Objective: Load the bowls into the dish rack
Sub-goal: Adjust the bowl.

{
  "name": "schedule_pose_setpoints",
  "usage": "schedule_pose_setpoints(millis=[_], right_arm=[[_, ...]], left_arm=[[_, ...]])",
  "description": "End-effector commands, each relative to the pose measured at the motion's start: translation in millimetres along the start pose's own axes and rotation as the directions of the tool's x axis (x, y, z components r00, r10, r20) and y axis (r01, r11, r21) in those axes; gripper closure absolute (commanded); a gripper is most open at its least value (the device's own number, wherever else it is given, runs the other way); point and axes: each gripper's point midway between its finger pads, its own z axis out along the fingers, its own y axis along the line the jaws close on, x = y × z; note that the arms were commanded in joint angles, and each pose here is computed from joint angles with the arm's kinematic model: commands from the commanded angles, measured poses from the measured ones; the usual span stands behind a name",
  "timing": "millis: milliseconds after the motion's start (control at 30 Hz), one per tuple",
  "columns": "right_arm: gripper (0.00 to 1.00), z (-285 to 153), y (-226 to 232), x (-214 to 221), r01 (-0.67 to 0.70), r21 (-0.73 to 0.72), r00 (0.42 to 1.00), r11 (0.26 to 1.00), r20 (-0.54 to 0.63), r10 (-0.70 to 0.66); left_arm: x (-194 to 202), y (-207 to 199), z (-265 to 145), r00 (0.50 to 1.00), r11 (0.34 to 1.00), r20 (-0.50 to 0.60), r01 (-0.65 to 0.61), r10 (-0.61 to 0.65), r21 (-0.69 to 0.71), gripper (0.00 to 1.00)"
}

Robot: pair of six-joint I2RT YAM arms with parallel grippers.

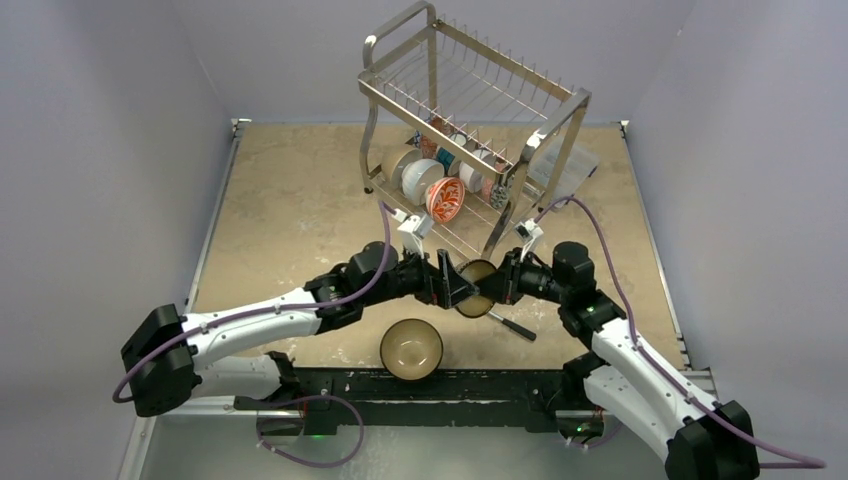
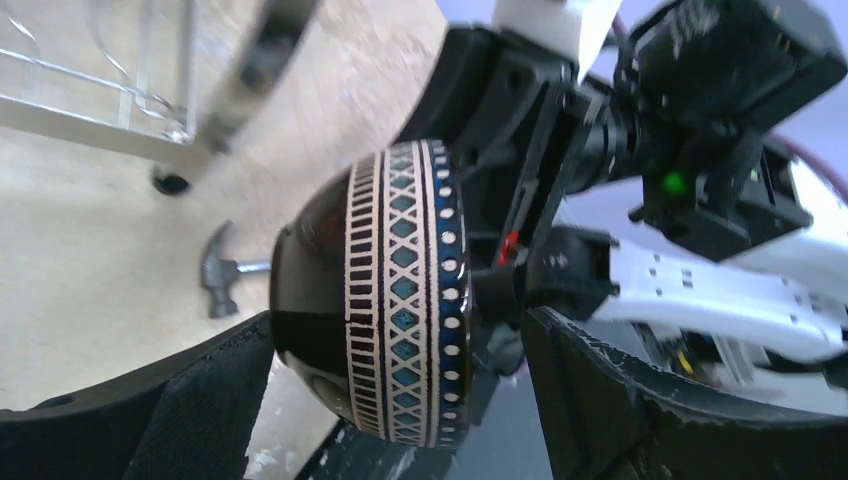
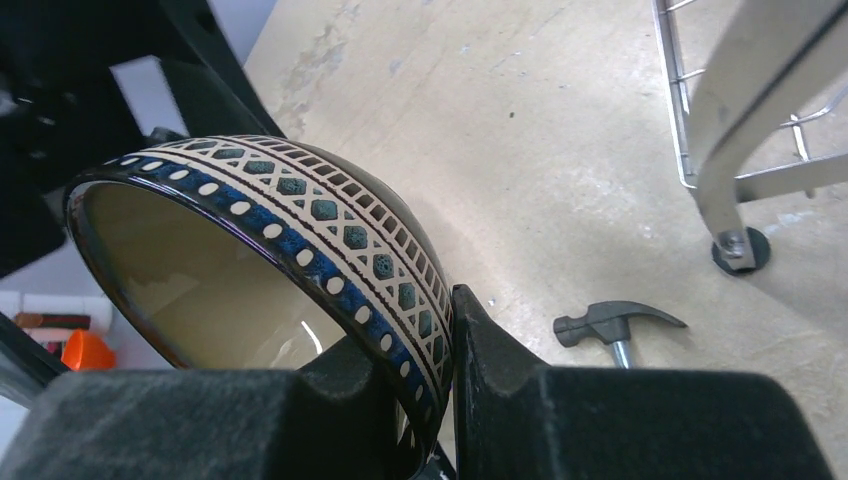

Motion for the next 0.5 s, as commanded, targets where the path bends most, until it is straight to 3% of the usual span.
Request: schedule_pose_setpoints(millis=[0, 167, 400, 467], right_arm=[[1.0, -4, 42, -36, 0.145, -0.161, 0.987, 0.976, 0.088, -0.132], [1.0, -5, 48, -39, 0.158, -0.188, 0.986, 0.97, 0.09, -0.143], [1.0, -2, 43, -33, 0.138, -0.179, 0.989, 0.974, 0.073, -0.126], [1.0, -2, 41, -32, 0.134, -0.171, 0.99, 0.976, 0.07, -0.124]], left_arm=[[24, -33, -1, 0.991, 0.975, -0.129, 0.064, -0.037, 0.212, 0.12], [35, -33, 9, 0.984, 0.966, -0.17, 0.098, -0.058, 0.239, 0.21], [30, -33, 14, 0.988, 0.964, -0.145, 0.094, -0.059, 0.247, 0.43], [27, -28, 13, 0.989, 0.972, -0.136, 0.093, -0.064, 0.216, 0.43]])
